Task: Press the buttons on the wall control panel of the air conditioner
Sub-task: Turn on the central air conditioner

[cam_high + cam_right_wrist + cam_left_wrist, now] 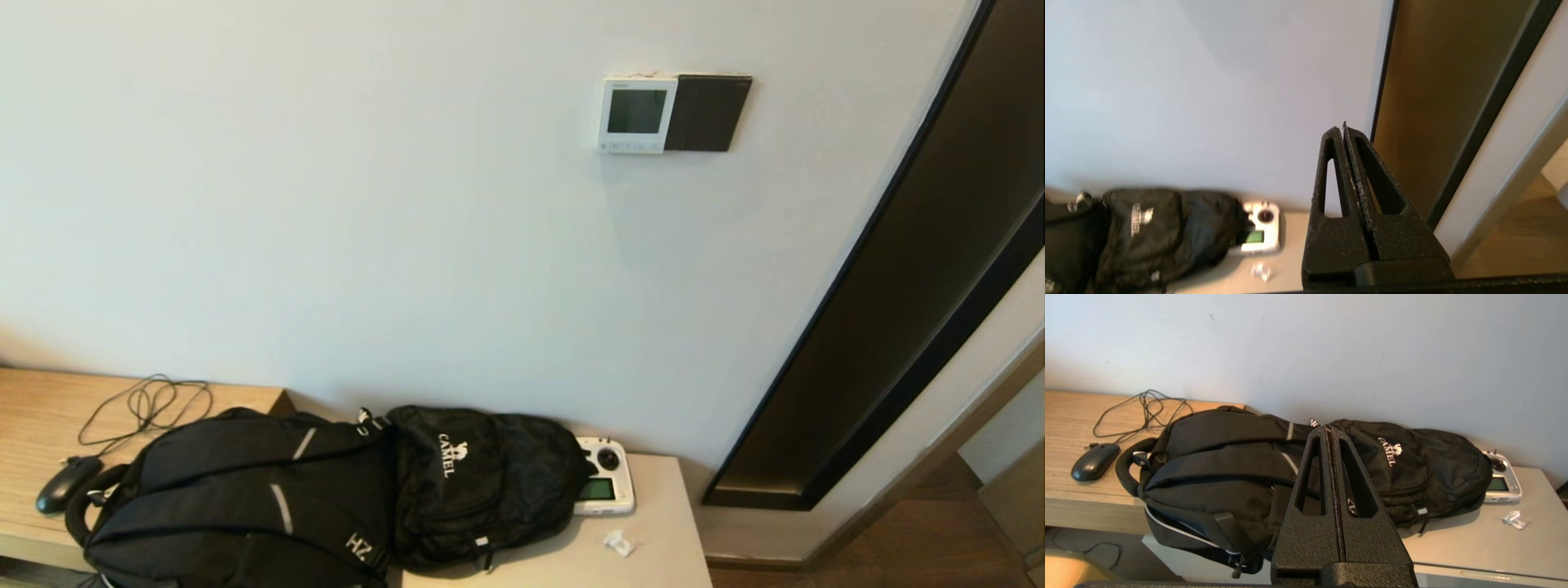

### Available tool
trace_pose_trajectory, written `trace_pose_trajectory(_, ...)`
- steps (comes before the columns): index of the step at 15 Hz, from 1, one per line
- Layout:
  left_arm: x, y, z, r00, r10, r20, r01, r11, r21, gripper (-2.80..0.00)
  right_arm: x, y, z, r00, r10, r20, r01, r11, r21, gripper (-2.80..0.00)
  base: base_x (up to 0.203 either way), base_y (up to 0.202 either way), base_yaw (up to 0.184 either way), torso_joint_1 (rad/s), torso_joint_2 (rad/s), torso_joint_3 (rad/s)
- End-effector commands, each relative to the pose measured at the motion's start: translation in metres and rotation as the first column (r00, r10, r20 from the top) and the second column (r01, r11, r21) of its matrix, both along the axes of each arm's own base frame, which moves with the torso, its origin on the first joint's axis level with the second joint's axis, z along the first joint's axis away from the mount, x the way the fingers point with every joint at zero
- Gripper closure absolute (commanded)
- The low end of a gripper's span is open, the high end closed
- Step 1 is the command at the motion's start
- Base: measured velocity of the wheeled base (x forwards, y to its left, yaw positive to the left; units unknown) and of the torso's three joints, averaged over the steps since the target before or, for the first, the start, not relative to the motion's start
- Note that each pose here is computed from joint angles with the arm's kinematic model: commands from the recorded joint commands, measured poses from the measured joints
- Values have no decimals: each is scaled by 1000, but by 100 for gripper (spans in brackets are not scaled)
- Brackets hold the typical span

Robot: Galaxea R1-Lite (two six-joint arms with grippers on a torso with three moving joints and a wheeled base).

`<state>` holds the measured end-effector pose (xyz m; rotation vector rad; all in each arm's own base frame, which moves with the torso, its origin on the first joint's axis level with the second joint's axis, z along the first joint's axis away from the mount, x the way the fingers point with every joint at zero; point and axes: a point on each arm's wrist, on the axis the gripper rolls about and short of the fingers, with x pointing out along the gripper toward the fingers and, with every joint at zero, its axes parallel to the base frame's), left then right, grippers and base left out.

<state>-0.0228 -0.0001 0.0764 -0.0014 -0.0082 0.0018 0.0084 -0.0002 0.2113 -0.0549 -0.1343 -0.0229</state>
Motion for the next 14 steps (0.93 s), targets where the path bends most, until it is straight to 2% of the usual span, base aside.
trace_pose_trajectory(1, 0, 0, 0, 1000, 0, 1, 0, 1000, 0, 0, 47, -1, 21, 996, -1, -93, 1, 1000, 2, 0, 0, 0, 0, 0, 0, 0)
trace_pose_trajectory(5, 0, 0, 0, 1000, 1, 1, -1, 1000, 0, 0, 111, 2, 89, 1000, 28, -4, -27, 1000, 7, 0, 0, 0, 0, 0, 0, 0)
trace_pose_trajectory(7, 0, 0, 0, 1000, 0, 1, 0, 1000, 0, 0, 142, 4, 107, 1000, 28, 4, -28, 1000, 14, 0, 0, 0, 0, 0, 0, 0)
trace_pose_trajectory(10, 0, 0, 0, 1000, 1, 1, -1, 1000, 0, 0, 184, 23, 122, 998, 56, -5, -55, 997, 50, 0, 0, 0, 0, 0, 0, 0)
trace_pose_trajectory(14, 0, 0, 0, 1000, 0, 1, 0, 1000, 0, 0, 234, 75, 118, 995, 96, -39, -92, 992, 84, 0, 0, 0, 0, 0, 0, 0)
